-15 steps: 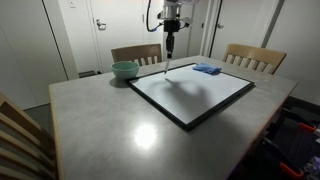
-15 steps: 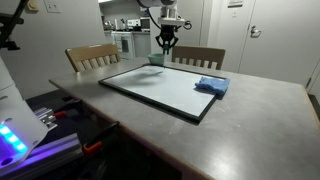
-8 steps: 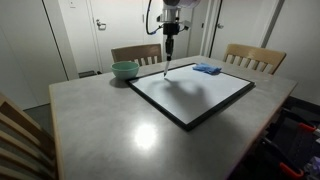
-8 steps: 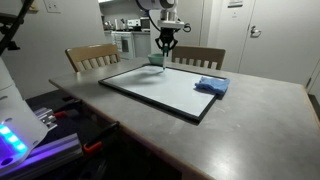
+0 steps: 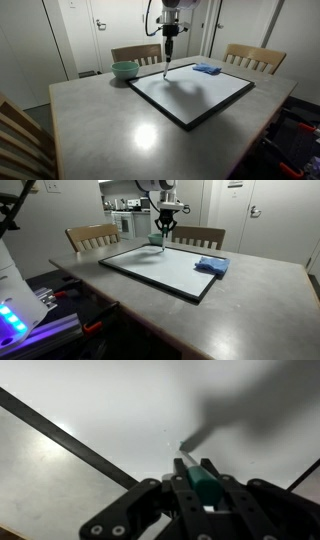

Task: Remove the green marker from the green bowl, draw a smiley face on the whiteboard using the green marker, put the green marker in the bowl

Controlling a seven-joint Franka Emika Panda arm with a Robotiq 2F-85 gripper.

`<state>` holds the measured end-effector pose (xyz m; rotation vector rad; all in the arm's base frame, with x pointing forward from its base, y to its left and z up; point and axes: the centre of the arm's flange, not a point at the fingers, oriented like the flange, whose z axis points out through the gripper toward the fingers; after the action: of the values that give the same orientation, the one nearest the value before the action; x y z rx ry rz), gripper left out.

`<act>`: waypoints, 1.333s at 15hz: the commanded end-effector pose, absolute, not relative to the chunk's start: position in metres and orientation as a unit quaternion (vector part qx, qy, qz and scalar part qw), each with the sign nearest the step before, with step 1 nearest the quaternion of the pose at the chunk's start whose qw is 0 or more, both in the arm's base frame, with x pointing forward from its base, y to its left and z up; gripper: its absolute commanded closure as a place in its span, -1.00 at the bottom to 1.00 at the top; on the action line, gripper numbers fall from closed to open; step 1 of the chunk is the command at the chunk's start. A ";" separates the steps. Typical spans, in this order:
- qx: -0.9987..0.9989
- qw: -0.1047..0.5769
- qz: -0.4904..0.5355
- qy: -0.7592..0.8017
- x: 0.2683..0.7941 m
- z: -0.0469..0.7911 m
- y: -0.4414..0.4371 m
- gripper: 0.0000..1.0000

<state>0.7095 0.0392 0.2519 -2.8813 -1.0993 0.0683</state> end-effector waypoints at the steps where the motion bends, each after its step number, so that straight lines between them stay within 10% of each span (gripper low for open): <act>1: -0.932 0.028 0.024 -0.362 0.705 0.246 0.041 0.90; 20: -0.931 0.044 0.086 -0.351 0.693 0.253 0.039 0.90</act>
<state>0.6998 0.0396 0.2495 -2.8524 -1.0838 0.2058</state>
